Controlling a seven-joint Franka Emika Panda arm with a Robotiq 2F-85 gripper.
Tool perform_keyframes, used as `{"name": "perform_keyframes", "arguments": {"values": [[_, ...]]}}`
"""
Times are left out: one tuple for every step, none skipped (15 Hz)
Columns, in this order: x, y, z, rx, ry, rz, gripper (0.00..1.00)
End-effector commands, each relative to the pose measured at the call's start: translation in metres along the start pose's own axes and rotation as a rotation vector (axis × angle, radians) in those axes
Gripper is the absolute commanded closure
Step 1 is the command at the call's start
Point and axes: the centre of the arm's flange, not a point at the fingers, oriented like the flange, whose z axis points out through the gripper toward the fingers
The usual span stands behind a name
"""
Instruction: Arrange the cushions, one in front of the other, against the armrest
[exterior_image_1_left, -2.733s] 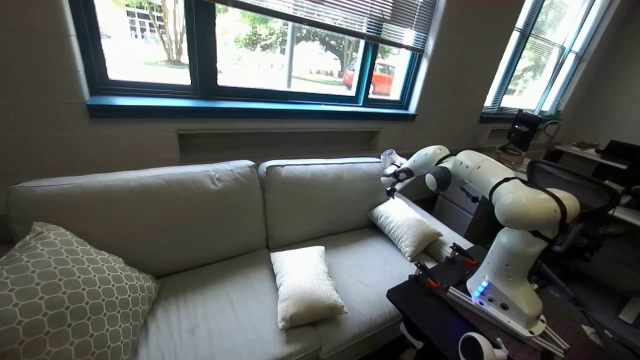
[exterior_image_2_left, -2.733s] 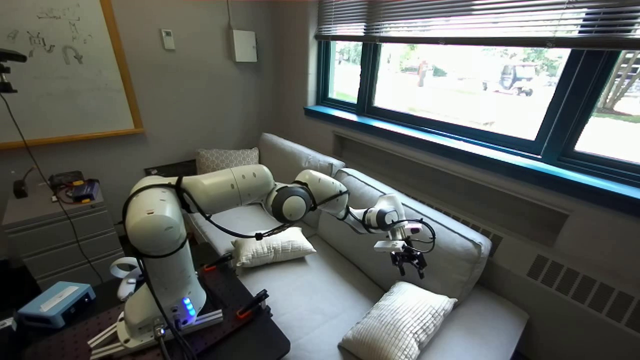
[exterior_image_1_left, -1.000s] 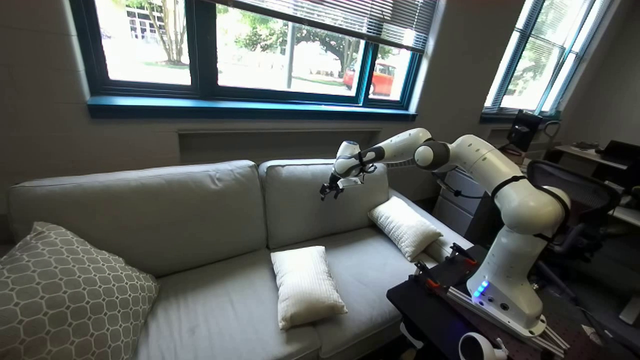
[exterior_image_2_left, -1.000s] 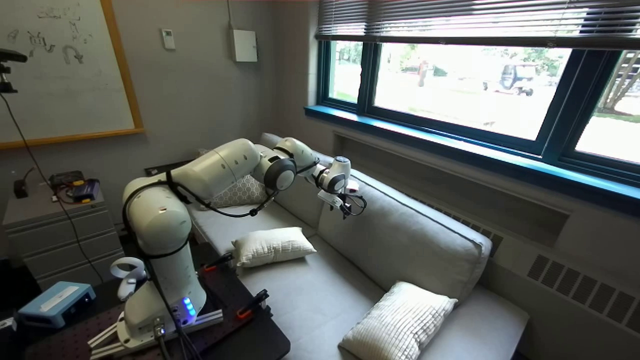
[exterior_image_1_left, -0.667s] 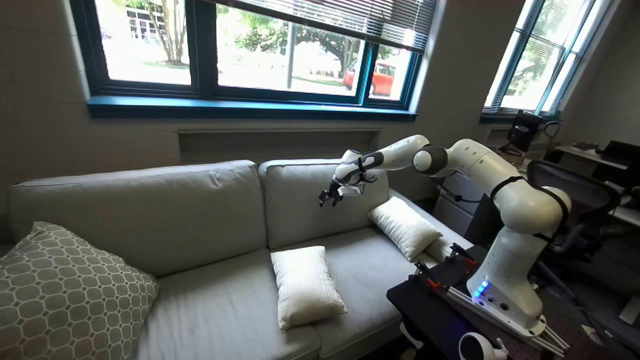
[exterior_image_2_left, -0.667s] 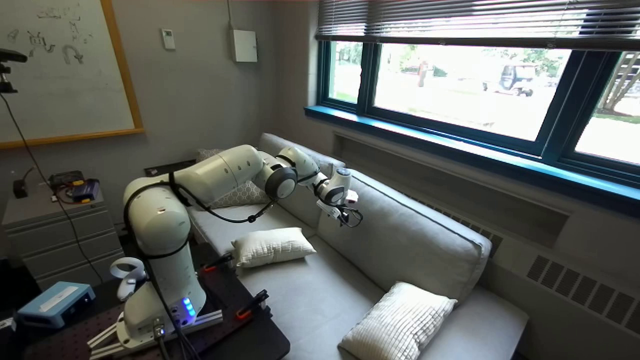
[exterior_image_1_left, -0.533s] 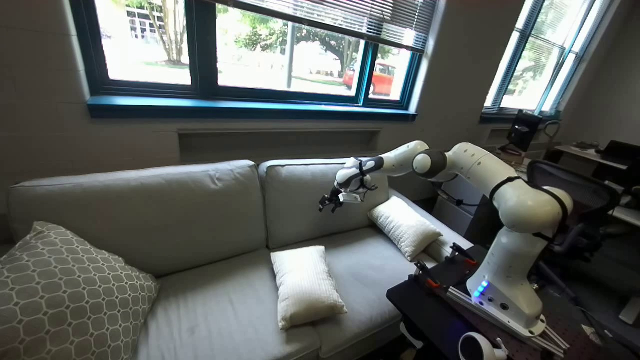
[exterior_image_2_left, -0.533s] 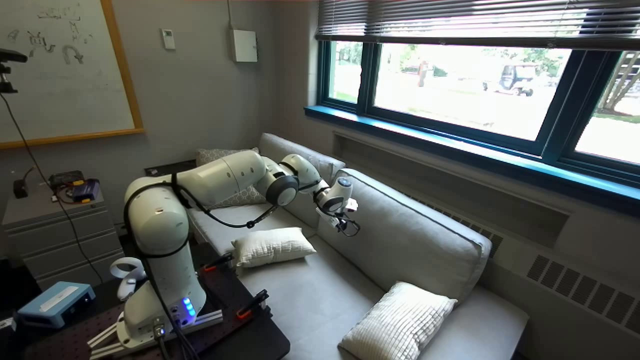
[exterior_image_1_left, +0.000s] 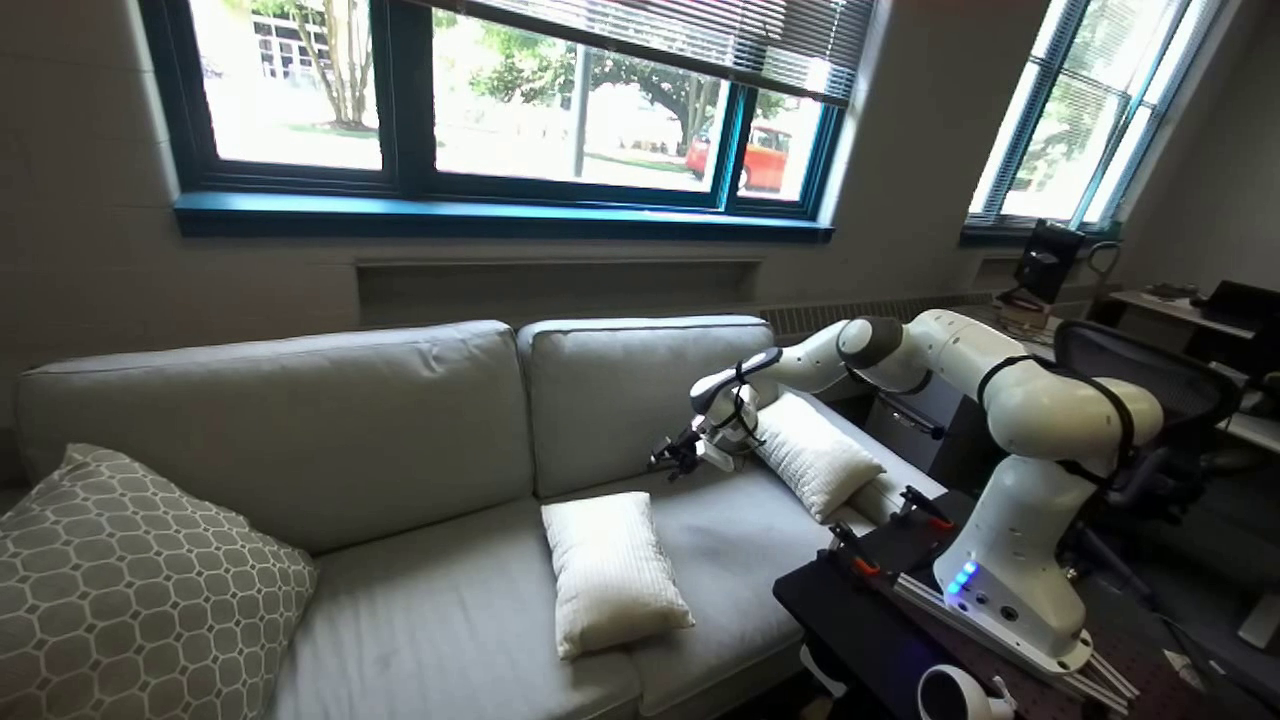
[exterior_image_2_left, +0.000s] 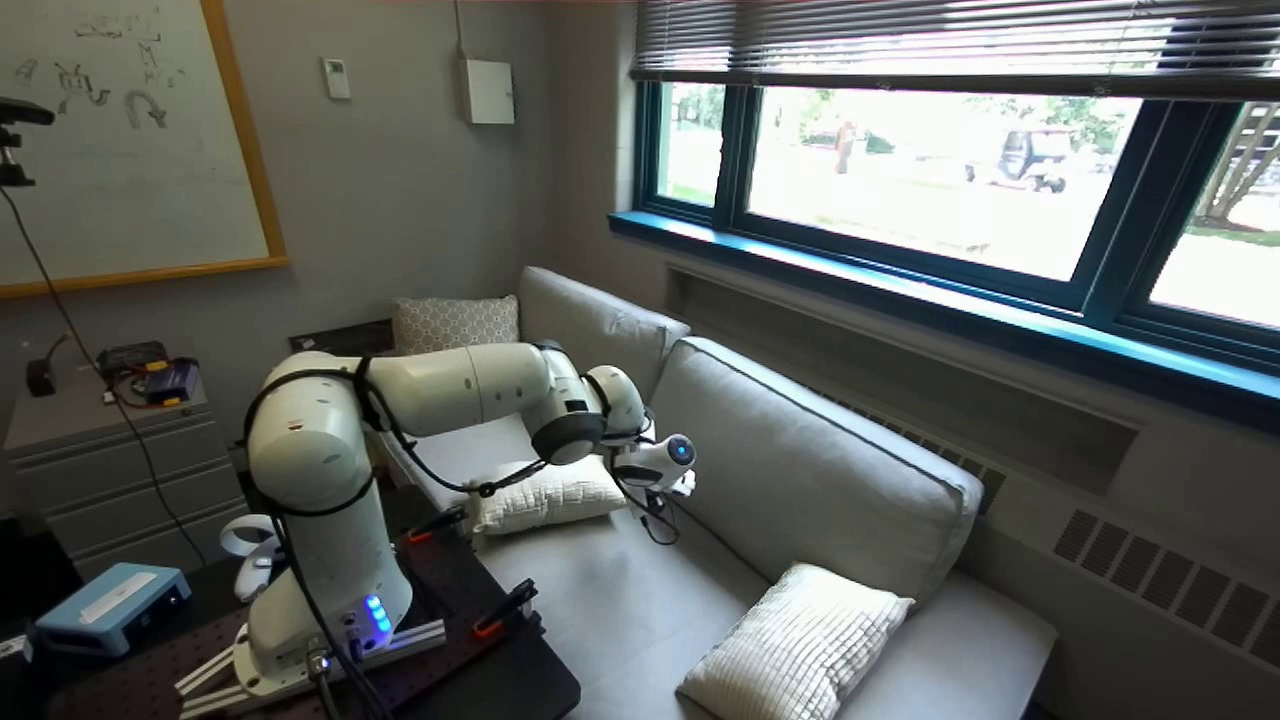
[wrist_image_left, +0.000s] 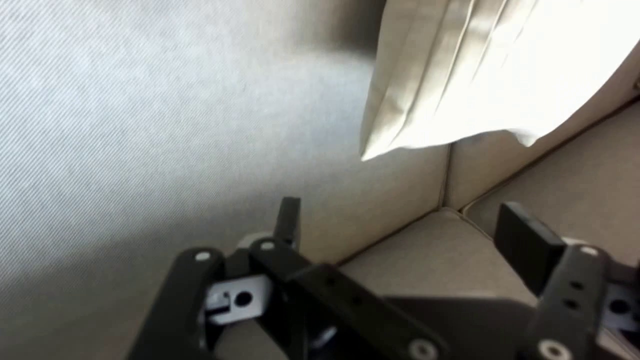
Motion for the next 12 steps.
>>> {"name": "perform_keyframes", "arguments": {"values": [[-0.039,0.006,0.042,0.132,0.005,0.028,0.0],[-0.049,0.002,0.053,0.149,0.001,0.03,0.0],[-0.06,-0.005,0.063,0.168,-0.006,0.038,0.0],[-0.067,-0.009,0.077,0.182,-0.009,0.051,0.0],[-0.075,-0.011,0.093,0.213,-0.021,0.079,0.0],[-0.084,-0.015,0.113,0.231,-0.026,0.114,0.0],[-0.093,-0.022,0.123,0.248,-0.032,0.14,0.0],[-0.101,-0.03,0.132,0.258,-0.038,0.163,0.0],[-0.11,-0.038,0.14,0.268,-0.044,0.18,0.0],[-0.117,-0.045,0.148,0.274,-0.046,0.193,0.0],[-0.124,-0.05,0.157,0.274,-0.044,0.202,0.0],[-0.13,-0.053,0.163,0.259,-0.042,0.212,0.0]]}}
